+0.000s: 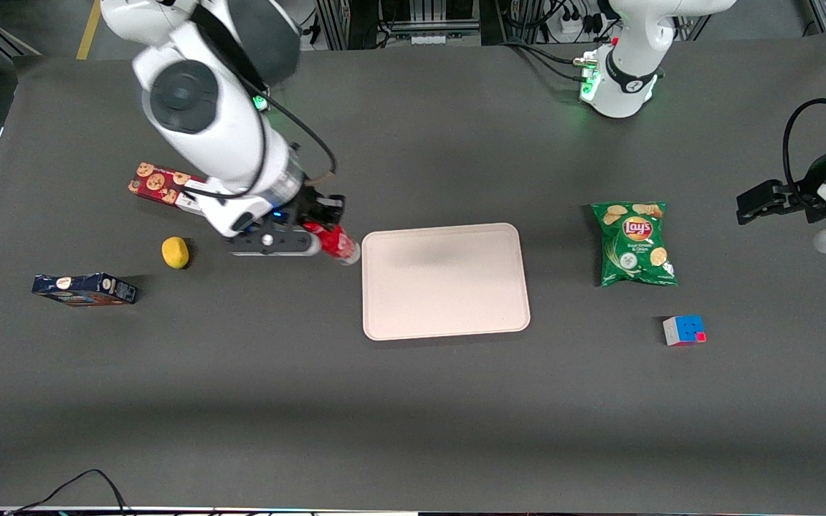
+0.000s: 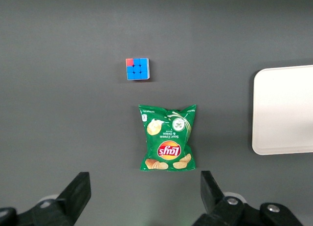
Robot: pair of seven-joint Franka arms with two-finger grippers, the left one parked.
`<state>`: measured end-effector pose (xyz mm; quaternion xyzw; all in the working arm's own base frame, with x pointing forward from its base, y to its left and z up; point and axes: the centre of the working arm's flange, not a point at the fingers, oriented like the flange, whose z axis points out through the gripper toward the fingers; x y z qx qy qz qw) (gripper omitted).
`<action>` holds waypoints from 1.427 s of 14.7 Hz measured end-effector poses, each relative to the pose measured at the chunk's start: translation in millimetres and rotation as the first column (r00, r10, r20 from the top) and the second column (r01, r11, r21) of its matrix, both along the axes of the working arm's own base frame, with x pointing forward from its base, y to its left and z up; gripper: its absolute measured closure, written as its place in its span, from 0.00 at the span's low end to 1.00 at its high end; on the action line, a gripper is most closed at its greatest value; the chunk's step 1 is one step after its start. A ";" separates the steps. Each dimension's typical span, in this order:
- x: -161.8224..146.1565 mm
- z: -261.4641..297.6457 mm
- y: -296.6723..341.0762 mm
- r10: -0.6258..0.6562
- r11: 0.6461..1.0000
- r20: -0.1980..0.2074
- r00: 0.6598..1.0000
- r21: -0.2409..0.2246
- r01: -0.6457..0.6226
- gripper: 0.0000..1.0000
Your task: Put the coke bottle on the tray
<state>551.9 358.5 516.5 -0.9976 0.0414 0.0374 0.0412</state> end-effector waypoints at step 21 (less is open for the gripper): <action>1.6 -201.0 58.9 -0.047 0.995 0.039 0.998 -0.081 0.050 0.37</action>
